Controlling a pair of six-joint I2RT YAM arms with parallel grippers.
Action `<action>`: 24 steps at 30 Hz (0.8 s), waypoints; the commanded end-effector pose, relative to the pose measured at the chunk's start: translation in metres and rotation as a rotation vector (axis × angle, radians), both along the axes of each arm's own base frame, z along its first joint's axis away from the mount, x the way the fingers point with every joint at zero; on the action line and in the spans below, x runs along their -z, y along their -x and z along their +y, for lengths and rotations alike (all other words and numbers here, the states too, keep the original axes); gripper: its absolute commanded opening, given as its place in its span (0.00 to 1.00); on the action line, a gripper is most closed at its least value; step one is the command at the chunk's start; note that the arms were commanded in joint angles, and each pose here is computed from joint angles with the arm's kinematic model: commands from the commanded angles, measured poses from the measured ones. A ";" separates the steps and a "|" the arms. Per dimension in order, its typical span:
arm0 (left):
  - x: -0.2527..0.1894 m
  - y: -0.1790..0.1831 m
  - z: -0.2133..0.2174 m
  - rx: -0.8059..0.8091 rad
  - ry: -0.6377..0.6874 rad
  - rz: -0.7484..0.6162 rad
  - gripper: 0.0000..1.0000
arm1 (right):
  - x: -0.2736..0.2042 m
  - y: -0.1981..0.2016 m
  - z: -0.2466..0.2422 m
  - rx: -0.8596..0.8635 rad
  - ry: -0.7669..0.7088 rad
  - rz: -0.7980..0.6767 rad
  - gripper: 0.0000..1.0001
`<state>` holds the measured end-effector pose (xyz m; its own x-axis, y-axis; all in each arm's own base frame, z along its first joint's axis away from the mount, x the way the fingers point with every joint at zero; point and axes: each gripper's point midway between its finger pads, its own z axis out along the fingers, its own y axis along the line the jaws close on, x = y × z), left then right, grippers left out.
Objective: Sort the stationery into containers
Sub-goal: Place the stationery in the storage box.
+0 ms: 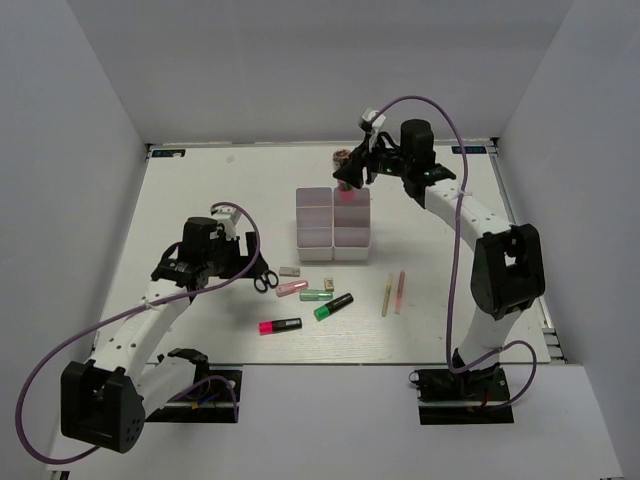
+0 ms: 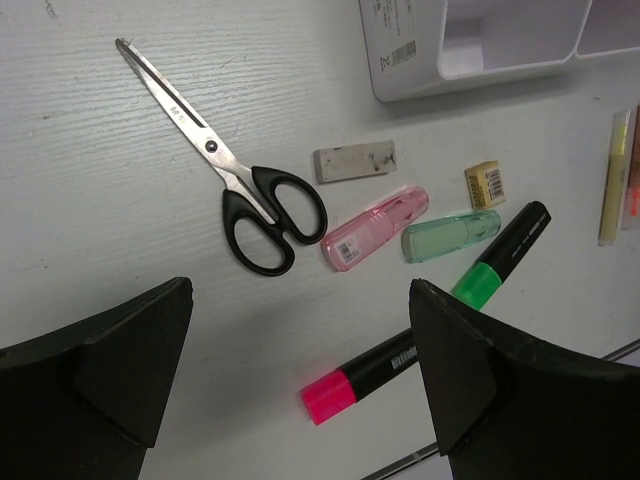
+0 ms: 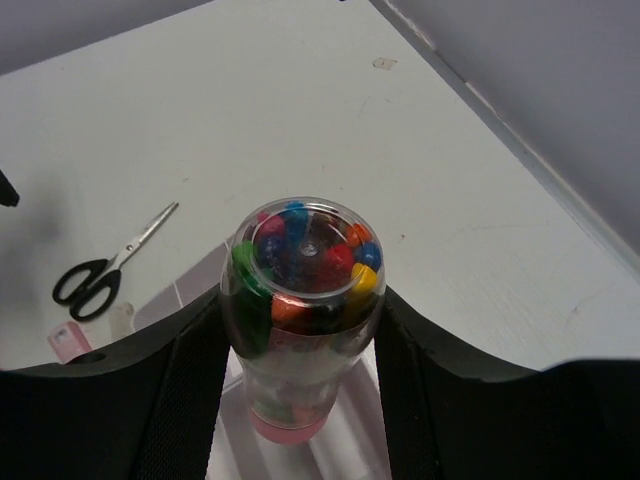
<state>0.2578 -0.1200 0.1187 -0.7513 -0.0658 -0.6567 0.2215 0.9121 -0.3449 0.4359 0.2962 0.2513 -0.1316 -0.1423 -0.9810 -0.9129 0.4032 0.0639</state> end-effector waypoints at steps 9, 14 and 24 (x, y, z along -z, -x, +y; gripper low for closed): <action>-0.006 -0.002 -0.005 0.035 0.013 -0.020 1.00 | 0.017 -0.017 -0.006 -0.043 0.084 -0.334 0.00; -0.006 -0.002 -0.004 0.034 0.011 -0.022 1.00 | 0.028 -0.008 -0.007 -0.088 0.105 -0.425 0.00; -0.006 -0.002 -0.004 0.035 0.009 -0.025 1.00 | 0.049 0.008 -0.014 -0.107 0.138 -0.423 0.36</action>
<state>0.2572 -0.1215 0.1167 -0.7553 -0.0511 -0.6534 0.2364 0.9086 -0.3443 0.4330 0.2800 0.1673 0.1723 -0.3062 -0.9362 -0.9122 0.3091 -0.2689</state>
